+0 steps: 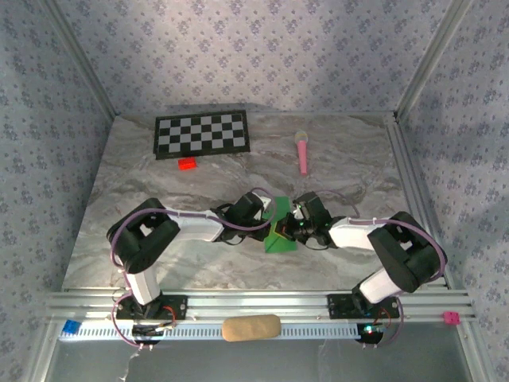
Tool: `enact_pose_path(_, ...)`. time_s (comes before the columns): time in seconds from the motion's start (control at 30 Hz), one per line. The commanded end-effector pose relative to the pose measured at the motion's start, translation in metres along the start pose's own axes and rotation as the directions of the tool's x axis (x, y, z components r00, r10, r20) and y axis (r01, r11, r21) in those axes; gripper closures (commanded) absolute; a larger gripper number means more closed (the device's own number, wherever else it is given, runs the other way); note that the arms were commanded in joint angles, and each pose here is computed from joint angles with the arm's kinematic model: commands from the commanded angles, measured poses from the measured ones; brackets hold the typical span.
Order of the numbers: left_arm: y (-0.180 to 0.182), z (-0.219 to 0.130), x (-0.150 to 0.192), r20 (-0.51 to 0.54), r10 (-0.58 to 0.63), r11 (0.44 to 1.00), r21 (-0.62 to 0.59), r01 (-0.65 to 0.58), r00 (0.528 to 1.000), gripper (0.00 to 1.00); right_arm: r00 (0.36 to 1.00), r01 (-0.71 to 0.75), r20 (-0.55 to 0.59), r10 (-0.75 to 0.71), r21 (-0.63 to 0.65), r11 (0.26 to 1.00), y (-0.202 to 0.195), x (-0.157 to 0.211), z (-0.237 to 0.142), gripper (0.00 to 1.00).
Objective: Fold a paper plane with a square sheet of paper (pick it up from the middle)
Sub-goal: Fold the triangle a second time at the center of the table.
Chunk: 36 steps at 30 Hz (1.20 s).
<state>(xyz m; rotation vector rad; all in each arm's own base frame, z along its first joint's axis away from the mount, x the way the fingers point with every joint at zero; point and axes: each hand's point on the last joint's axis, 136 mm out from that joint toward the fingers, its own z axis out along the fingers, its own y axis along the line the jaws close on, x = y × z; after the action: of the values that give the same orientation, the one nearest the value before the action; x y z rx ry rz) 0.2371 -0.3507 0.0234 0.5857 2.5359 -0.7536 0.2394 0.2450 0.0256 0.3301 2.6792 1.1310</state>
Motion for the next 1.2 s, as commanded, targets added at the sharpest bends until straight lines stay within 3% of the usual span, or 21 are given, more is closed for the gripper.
enact_pose_path(0.0, 0.008, 0.007, 0.013, -0.062, 0.003, 1.000, -0.023, -0.004, 0.998, 0.98, 0.999, -0.035, -0.006, 0.035, 0.051, 0.998, -0.022, 0.006, 0.004, 1.00)
enact_pose_path(0.47, 0.009, 0.006, 0.012, -0.069, 0.015, 0.999, -0.036, -0.017, 0.997, 0.98, 0.997, -0.016, 0.071, 0.016, 0.002, 1.000, 0.007, -0.027, -0.014, 1.00)
enact_pose_path(0.9, 0.011, 0.005, 0.013, -0.071, 0.015, 0.999, -0.046, -0.019, 0.997, 0.98, 0.983, -0.175, 0.086, 0.164, 0.143, 0.974, -0.057, -0.019, 0.000, 1.00)
enact_pose_path(1.17, 0.014, 0.002, 0.014, -0.070, 0.020, 0.998, -0.059, -0.024, 0.997, 0.98, 0.989, -0.096, 0.113, 0.091, 0.032, 0.995, -0.014, -0.043, -0.020, 1.00)
